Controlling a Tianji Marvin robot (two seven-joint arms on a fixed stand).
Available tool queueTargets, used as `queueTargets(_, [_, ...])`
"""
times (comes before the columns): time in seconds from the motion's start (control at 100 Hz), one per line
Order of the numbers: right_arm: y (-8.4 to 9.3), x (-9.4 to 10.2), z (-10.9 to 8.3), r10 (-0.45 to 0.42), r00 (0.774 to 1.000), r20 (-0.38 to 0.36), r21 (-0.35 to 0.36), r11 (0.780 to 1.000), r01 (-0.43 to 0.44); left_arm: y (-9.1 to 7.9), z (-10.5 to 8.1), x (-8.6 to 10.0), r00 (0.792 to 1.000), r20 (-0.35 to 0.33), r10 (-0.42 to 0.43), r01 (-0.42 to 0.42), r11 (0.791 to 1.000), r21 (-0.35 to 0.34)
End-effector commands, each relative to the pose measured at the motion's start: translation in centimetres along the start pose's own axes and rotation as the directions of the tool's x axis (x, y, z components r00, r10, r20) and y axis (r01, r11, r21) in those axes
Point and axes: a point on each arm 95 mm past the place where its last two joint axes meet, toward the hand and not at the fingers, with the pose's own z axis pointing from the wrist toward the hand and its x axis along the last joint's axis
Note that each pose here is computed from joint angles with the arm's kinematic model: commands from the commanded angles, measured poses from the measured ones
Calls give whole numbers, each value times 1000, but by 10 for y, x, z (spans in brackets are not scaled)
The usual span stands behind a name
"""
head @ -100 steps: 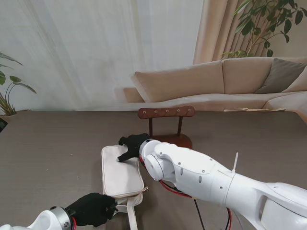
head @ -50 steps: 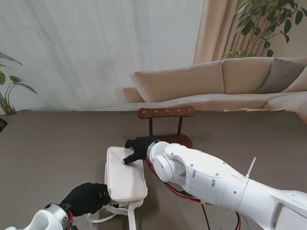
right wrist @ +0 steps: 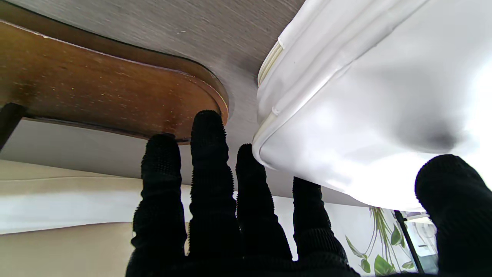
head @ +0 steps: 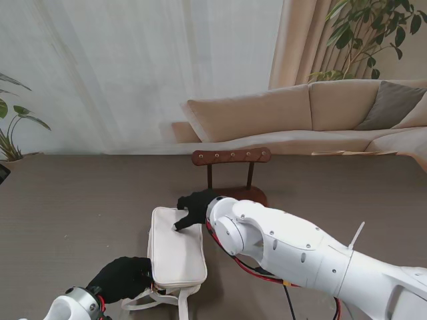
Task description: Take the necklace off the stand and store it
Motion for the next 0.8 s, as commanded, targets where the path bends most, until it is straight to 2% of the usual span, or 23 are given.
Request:
queueTargets(0.0, [-14, 3, -2, -1, 1000, -6, 44, 999, 1, 7, -3, 3, 1000, -3, 0, 0, 1000, -26])
queueTargets(0.09, [-13, 2, -5, -7, 1000, -1, 37, 999, 7, 6, -2, 3, 1000, 5, 5, -5, 1000, -1])
queueTargets(0.29, [-12, -2, -12, -15, 1000, 13, 25, 1000, 15, 3, 7, 1, 999, 33, -13, 10, 995, 99])
queueTargets(0.48, [-9, -7, -20, -60, 997, 44, 22, 998, 59, -4, 16, 0, 999, 49, -22, 13, 985, 174])
queueTargets(0.7, [-9, -13, -23, -147, 986, 75, -11, 989, 148, -10, 27, -2, 998, 40, -40, 32, 983, 183])
queueTargets(0.79, [-10, -15, -23, -167, 982, 91, 5, 986, 168, -11, 30, -4, 998, 43, -38, 30, 984, 175])
